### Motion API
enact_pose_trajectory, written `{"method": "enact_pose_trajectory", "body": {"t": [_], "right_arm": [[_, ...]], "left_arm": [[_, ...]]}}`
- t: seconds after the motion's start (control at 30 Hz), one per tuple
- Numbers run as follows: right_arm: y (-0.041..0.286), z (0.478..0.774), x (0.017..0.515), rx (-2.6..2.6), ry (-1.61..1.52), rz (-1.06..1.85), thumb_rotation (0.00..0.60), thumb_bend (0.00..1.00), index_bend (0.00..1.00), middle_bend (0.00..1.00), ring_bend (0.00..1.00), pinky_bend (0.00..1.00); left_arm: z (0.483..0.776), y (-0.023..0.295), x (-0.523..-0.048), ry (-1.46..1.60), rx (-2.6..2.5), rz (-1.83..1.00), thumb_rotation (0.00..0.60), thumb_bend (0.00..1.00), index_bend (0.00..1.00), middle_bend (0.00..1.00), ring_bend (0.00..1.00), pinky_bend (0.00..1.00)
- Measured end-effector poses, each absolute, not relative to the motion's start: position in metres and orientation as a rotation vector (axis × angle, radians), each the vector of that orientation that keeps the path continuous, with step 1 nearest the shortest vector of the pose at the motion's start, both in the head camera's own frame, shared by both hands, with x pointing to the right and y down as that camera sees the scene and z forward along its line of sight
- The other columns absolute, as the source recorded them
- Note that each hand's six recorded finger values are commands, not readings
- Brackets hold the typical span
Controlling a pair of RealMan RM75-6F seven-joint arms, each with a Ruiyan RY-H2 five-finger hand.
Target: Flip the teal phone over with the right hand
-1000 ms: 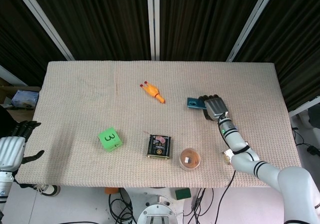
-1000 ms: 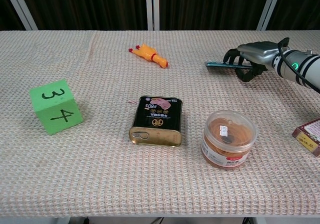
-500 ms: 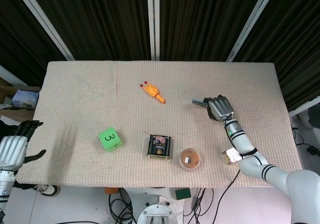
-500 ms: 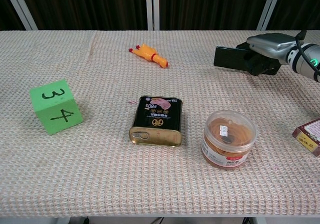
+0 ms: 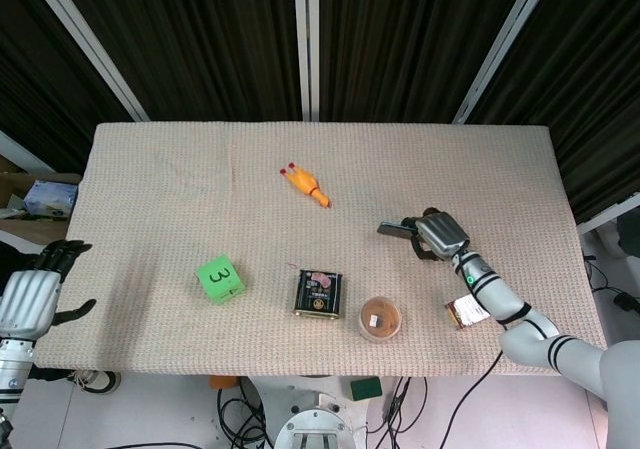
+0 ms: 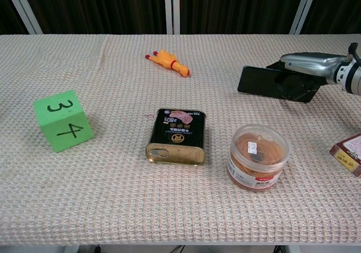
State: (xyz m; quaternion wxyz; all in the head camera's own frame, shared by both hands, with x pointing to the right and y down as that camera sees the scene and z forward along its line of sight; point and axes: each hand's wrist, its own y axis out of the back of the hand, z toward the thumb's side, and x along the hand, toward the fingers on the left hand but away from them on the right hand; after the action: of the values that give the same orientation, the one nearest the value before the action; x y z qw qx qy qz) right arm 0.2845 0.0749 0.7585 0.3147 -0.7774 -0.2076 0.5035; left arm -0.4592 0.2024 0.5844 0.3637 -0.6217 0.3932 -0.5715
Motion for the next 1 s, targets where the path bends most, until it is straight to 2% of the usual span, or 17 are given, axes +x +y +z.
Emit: {"method": "enact_pose_trajectory", "body": {"t": [0.07,0.1,0.13,0.2,0.47,0.67,0.87,1.0], "right_arm": [[0.075,0.758,0.286,-2.076,-0.549,1.328,0.600,0.67,0.11,0.24,0.02,0.00],[0.075,0.758,0.288,-2.085,-0.552,1.329,0.600,0.65,0.04,0.15,0.00,0.00],[0.073,0.758,0.289,-2.086,-0.555,1.329,0.600,0.62,0.00,0.09,0.00,0.00],[0.069,0.759,0.292,-2.079,-0.567,1.332,0.600,0.60,0.00,0.01,0.00,0.00],[0.053,0.760,0.291,-2.007,-0.649,1.292,0.600,0.59,0.00,0.00,0.00,0.00],[0.043,0.751,0.289,-1.962,-0.749,1.220,0.600,0.58,0.00,0.00,0.00,0.00],[0.052,0.730,0.310,-1.813,-0.773,1.184,0.594,0.44,0.00,0.00,0.00,0.00],[0.087,0.708,0.343,-1.664,-0.805,1.226,0.510,0.36,0.00,0.00,0.00,0.00]], "left_arm": [[0.585,0.202,-0.459,1.009,-1.602,-1.471,0.600,0.12,0.20,0.18,0.14,0.35],[0.585,0.202,-0.458,1.008,-1.603,-1.472,0.600,0.12,0.20,0.18,0.14,0.35],[0.586,0.201,-0.458,1.008,-1.603,-1.473,0.600,0.12,0.20,0.18,0.14,0.35],[0.586,0.201,-0.459,1.007,-1.604,-1.474,0.600,0.12,0.20,0.18,0.15,0.35],[0.587,0.200,-0.460,1.007,-1.605,-1.481,0.600,0.12,0.20,0.18,0.15,0.35],[0.585,0.200,-0.461,1.013,-1.598,-1.477,0.600,0.12,0.20,0.18,0.15,0.35],[0.581,0.202,-0.465,1.032,-1.587,-1.469,0.600,0.12,0.20,0.18,0.15,0.35],[0.580,0.204,-0.466,1.042,-1.585,-1.461,0.600,0.12,0.20,0.18,0.15,0.35]]}}
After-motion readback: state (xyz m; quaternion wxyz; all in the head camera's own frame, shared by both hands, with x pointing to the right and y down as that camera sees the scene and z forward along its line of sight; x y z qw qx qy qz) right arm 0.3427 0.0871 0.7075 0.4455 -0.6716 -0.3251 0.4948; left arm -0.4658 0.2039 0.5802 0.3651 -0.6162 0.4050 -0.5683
